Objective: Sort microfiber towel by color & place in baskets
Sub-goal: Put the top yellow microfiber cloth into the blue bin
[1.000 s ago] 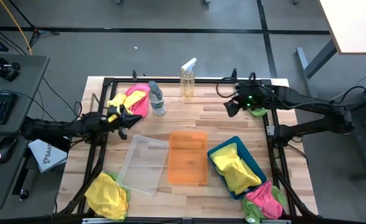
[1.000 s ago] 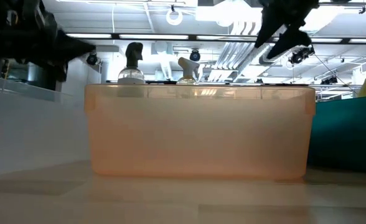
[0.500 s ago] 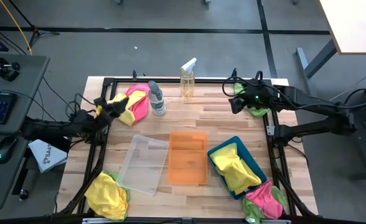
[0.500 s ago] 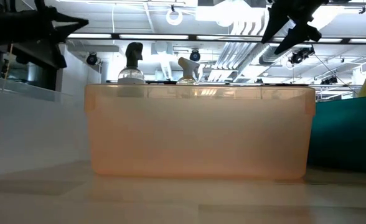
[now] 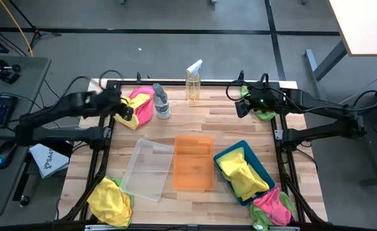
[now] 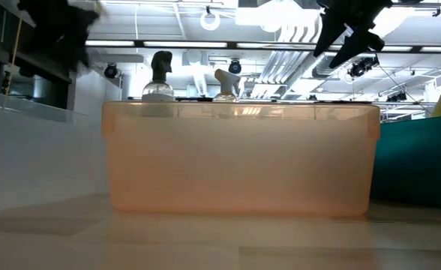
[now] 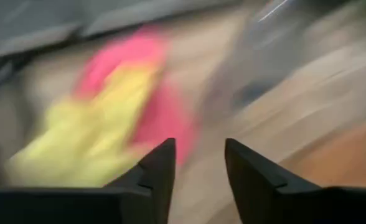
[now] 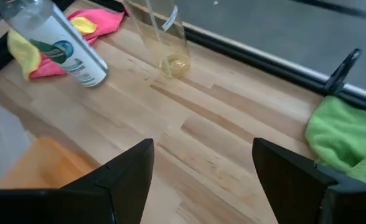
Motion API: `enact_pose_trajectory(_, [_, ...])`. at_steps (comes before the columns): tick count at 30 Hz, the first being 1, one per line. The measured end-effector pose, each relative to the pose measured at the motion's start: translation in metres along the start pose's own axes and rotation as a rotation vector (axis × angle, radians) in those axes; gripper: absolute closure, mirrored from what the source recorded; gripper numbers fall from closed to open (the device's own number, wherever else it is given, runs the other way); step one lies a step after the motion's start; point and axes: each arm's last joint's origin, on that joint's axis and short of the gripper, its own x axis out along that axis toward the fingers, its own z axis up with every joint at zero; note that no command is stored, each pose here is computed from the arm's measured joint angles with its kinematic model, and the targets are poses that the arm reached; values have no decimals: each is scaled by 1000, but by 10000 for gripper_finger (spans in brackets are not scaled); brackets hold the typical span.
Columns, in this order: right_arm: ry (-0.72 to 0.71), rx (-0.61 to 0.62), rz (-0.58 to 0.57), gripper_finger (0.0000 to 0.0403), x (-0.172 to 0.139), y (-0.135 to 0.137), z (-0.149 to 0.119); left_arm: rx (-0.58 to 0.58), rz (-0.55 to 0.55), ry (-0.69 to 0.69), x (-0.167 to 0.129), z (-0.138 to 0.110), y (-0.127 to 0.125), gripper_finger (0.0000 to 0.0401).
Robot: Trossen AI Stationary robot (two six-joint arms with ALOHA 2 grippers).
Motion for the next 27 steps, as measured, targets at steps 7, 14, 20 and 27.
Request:
enact_pose_trajectory(7, [-8,-4,-41,135,5,1,0,124,188,390,51,-16,2,225])
enact_pose_trajectory(14, [1,-8,-45,135,8,3,0,354,219,551,90,-10,2,224])
enact_pose_trajectory(20, [3,-8,-44,135,9,3,0,664,252,564,121,1,0,224])
enact_pose_trajectory(27, [4,-8,-42,135,9,3,0,887,240,684,142,1,2,224])
